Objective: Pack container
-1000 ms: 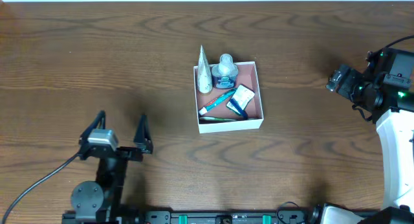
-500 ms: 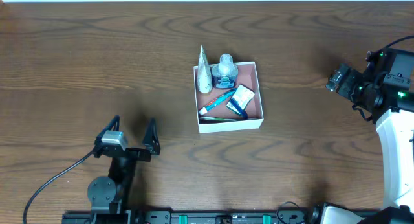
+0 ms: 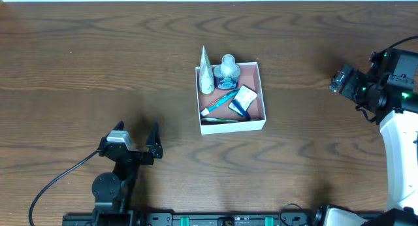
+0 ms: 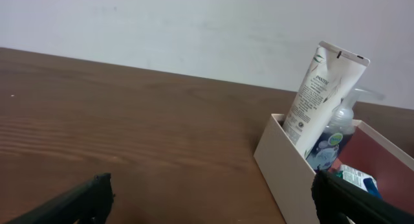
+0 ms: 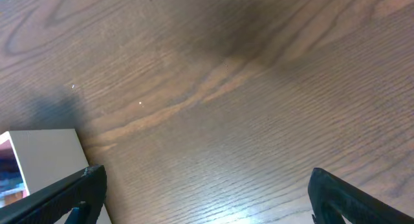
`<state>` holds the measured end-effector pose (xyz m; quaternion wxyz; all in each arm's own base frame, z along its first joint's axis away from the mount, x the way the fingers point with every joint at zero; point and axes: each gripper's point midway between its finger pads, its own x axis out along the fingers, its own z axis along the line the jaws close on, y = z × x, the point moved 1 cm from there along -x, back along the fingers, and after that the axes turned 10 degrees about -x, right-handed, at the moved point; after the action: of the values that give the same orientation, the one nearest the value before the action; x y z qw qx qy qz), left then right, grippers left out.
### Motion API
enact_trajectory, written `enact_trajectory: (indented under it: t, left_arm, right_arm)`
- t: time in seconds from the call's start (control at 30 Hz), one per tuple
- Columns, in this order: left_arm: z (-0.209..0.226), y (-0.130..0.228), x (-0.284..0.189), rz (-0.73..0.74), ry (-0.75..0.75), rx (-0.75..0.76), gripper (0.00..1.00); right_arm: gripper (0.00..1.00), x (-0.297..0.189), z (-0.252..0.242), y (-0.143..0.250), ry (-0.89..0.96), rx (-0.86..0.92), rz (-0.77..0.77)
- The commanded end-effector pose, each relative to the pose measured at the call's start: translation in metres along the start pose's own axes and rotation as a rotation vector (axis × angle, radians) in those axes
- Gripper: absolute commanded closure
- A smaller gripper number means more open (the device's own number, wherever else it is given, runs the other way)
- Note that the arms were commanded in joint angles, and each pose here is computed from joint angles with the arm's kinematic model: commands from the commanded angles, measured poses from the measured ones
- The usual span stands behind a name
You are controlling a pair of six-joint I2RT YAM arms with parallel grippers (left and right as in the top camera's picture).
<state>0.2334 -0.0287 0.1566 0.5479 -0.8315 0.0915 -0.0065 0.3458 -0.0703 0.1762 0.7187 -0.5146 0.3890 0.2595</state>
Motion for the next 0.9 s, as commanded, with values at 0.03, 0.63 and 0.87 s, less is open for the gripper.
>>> enact_trajectory:
  t: [0.03,0.63,0.87]
  left_arm:
    - [0.006,0.013,0.0,0.045,-0.018,-0.009,0.02]
    - [0.006,0.013,0.0,0.046,-0.017,-0.009,0.02]
    - [0.006,0.013,0.0,0.046,-0.017,-0.009,0.02]
  right_arm:
    - [0.01,-0.002,-0.003,-0.004,0.009,0.015,-0.01]
    - [0.01,-0.002,-0.003,-0.004,0.009,0.015,-0.011]
    - [0.01,-0.018,0.004,-0.008,-0.004,0.001,-0.055]
